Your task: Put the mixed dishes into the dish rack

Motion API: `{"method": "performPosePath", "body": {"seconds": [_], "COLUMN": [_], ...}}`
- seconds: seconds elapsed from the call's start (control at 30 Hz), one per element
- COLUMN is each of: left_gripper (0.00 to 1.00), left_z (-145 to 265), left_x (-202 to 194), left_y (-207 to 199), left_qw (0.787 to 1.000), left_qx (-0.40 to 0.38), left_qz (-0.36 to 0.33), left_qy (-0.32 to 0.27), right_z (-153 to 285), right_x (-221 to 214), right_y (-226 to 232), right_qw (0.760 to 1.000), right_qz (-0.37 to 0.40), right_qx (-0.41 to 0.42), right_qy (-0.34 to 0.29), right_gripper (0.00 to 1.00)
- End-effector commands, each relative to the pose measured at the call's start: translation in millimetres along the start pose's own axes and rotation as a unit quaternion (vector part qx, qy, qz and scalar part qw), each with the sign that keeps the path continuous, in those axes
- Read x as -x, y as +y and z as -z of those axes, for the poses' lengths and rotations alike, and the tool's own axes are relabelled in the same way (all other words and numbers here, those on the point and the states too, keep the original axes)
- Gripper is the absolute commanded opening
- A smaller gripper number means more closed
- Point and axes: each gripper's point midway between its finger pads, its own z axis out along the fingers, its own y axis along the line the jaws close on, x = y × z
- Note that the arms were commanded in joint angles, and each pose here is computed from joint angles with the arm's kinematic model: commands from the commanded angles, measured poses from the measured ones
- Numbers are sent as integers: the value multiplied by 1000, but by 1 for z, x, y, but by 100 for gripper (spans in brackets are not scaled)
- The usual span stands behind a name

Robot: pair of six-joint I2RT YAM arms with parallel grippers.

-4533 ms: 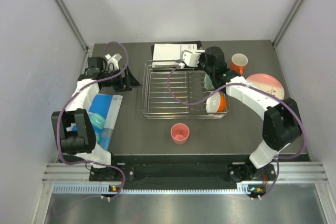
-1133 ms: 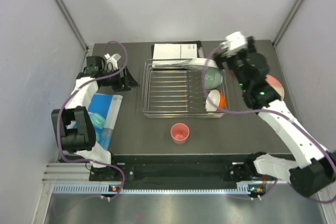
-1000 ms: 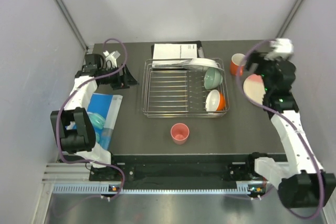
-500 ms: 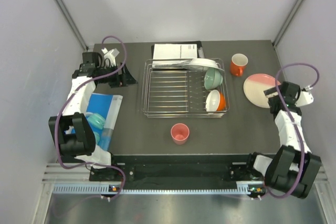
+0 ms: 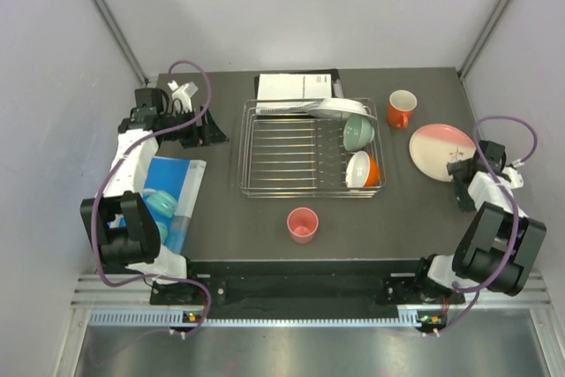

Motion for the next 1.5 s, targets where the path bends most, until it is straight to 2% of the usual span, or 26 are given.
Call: {"method": "performPosePath", "body": {"seconds": [0.0, 0.03, 0.07, 0.13, 0.23, 0.27, 0.3, 0.53, 0.73, 0.77, 0.83, 0.87, 0.9, 1.03, 1.13, 1.3, 1.47], "left_gripper": [83, 83, 83, 83, 83, 83, 83, 84, 83, 83, 83, 83, 83, 83, 82, 83, 82], "left_z": [16, 17, 18, 20, 25, 26, 27, 46, 30, 27, 21, 19, 18, 11, 7, -1, -8], "left_x": [15, 15, 16, 17, 18, 18, 19, 47, 32, 29, 23, 21, 20, 8, 0, -8, -11], "left_y": [-14, -15, -17, -18, -23, -24, -25, -51, -58, -56, -54, -53, -49, -32, -27, -23, -14], "left_qw": [999, 999, 999, 999, 999, 999, 999, 995, 995, 996, 996, 996, 996, 995, 994, 994, 993], "left_qx": [-4, -4, -5, -5, -4, -1, 1, -5, -13, -14, -16, -15, -8, 9, 7, -6, -6], "left_qz": [-28, -28, -31, -32, -32, -31, -31, -78, -87, -86, -86, -84, -85, -103, -108, -113, -116], "left_qy": [-21, -21, -23, -25, -24, -23, -23, -57, -37, -35, -30, -27, -24, -11, -1, -4, -2], "right_z": [-7, -10, -13, -17, -22, -23, -24, -18, 14, 15, 19, 18, 23, 26, 19, 12, 8], "right_x": [25, 26, 25, 24, 23, 22, 20, -5, -6, -5, -7, -8, -4, 6, 11, 21, 20], "right_y": [11, 9, 6, 3, -4, -6, -9, -22, -13, -13, 3, 7, 20, 36, 42, 53, 43], "right_qw": [999, 999, 999, 999, 998, 998, 998, 999, 994, 994, 993, 993, 991, 990, 992, 993, 996], "right_qz": [-21, -20, -20, -19, -20, -20, -19, 1, 55, 56, 42, 39, 32, 11, 2, -11, 5], "right_qx": [7, 1, -6, -9, -16, -17, -19, 8, 80, 78, 107, 111, 130, 139, 127, 119, 87], "right_qy": [-43, -47, -47, -50, -61, -62, -62, -33, -51, -49, -34, -28, -23, -24, -17, -22, -19], "right_gripper": [82, 76, 64, 53, 22, 5, 0, 0, 0, 2, 15, 36, 41, 47, 55, 57, 61]}}
